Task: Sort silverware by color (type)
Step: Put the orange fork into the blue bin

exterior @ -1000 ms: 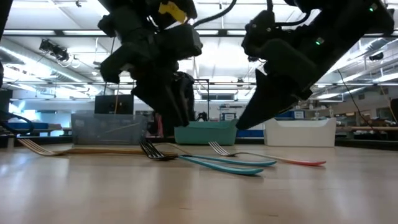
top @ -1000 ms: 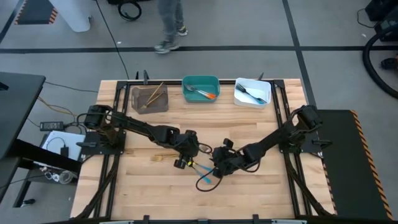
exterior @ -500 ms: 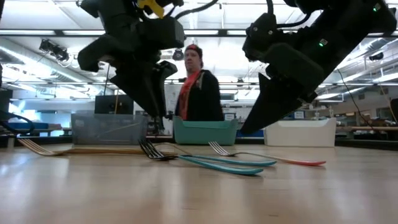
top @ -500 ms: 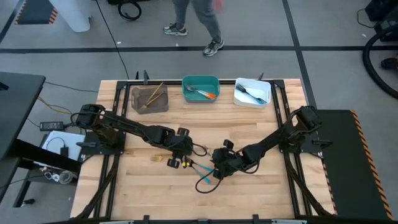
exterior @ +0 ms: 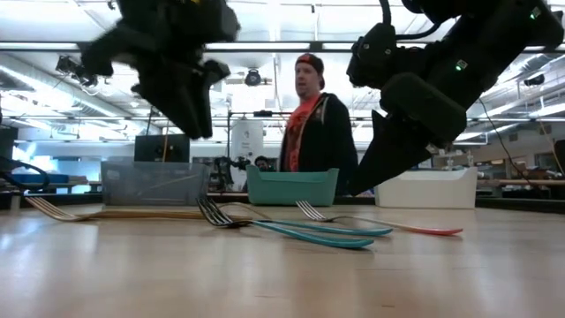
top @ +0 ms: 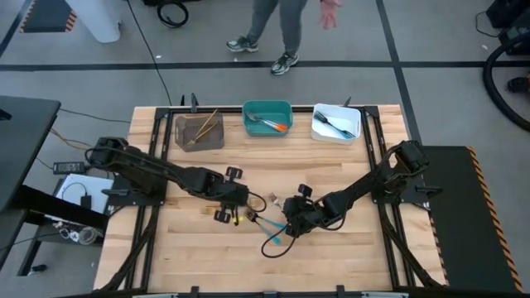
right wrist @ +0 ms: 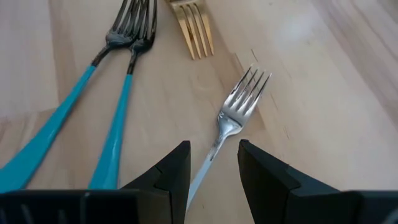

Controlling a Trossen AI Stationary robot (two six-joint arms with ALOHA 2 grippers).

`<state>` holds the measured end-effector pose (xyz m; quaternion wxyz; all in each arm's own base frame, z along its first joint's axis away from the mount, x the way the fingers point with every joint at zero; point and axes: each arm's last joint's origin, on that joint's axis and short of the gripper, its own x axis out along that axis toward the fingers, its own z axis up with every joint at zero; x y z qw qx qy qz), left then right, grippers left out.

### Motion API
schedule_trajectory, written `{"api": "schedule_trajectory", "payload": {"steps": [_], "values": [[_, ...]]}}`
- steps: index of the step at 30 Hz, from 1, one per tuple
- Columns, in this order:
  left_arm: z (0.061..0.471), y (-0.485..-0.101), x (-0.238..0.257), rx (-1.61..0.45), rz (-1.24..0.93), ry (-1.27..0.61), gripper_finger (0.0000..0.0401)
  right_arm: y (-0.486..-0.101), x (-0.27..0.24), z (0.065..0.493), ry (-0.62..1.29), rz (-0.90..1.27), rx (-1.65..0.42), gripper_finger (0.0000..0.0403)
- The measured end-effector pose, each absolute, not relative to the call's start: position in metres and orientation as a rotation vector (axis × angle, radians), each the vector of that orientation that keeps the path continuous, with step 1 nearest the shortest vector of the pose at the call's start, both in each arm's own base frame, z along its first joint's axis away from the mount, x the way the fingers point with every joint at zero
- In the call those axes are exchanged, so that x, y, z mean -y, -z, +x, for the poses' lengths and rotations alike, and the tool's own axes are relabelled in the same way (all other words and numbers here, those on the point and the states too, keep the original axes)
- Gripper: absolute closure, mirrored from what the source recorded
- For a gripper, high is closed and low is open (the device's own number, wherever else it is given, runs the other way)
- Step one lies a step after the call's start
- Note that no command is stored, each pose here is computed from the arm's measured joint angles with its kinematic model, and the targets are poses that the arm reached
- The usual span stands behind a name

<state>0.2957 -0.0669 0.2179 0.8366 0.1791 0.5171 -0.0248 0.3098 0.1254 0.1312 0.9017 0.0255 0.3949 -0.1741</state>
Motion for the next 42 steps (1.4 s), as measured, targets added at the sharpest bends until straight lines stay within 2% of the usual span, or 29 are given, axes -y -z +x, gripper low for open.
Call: {"api": "schedule_trajectory", "payload": {"steps": [16,23,42], "values": [[0.23,-0.22,0.05,-0.919,0.283,-0.055,0.029,-0.136,-0.119,0.316,0.358,0.054,-0.776,0.0263],[0.206,-0.206,0.043,-0.794,0.243,-0.059,0.029,-0.137,-0.114,0.319,0.357,0.031,-0.77,0.0263],[0.182,-0.186,0.037,-0.624,0.167,-0.092,0.029,-0.136,-0.101,0.324,0.334,0.041,-0.779,0.024]]}}
